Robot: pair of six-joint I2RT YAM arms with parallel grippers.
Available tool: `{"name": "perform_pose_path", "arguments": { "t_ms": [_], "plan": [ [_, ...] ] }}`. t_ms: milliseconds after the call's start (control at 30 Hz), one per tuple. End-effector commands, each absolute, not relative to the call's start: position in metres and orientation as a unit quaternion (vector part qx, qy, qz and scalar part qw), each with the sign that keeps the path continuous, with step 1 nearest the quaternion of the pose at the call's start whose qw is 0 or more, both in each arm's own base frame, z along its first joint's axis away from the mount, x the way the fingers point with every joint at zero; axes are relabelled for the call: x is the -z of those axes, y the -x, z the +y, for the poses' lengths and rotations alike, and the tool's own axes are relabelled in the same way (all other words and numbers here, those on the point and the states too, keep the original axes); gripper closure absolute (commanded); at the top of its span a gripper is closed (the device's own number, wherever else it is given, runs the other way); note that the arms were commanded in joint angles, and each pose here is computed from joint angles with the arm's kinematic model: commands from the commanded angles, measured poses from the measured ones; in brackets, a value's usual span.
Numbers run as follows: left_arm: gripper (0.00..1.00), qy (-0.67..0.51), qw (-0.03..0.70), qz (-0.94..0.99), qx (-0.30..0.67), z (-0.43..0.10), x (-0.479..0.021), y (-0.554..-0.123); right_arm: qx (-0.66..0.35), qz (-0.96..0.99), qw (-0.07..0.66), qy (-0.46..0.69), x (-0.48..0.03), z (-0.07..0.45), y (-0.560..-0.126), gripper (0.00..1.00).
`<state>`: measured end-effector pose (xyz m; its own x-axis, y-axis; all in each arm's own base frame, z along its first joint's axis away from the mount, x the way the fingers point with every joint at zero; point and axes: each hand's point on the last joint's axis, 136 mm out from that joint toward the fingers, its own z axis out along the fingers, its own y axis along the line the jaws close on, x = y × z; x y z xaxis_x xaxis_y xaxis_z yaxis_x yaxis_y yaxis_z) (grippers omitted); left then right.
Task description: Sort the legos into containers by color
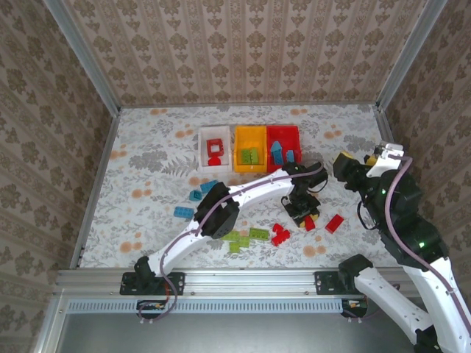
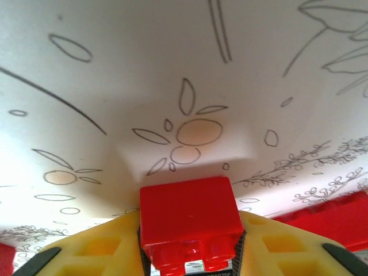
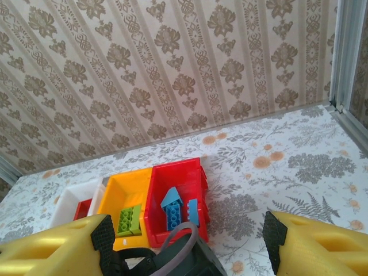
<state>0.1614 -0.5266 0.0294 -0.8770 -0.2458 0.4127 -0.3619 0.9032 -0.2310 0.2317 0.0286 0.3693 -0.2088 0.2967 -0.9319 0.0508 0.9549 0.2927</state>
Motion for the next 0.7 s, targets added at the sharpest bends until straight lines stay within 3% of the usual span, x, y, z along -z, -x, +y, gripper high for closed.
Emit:
{"name": "perform_pose_path", "arguments": {
  "t_ms": [0,267,433,667],
  "plan": [
    [0.69,-0.171,0.174,-0.96,-0.14,-0.519,-0.021,-0.17,-0.107,0.776,0.612,-0.109,-0.364,0.031,-0.228,0.28],
    [0.71,-0.169,0.047,-0.973,-0.15,-0.456,-0.093,-0.236,-0.17,0.793,0.583,-0.052,-0.36,0.063,-0.229,0.28],
    [0.71,-0.178,-0.049,-0.973,-0.139,-0.379,-0.146,-0.28,-0.237,0.801,0.55,-0.001,-0.351,0.102,-0.242,0.28],
    [0.71,-0.16,-0.121,-0.975,-0.095,-0.273,-0.176,-0.342,-0.272,0.825,0.492,0.052,-0.32,0.162,-0.27,0.29]
  ]
}}
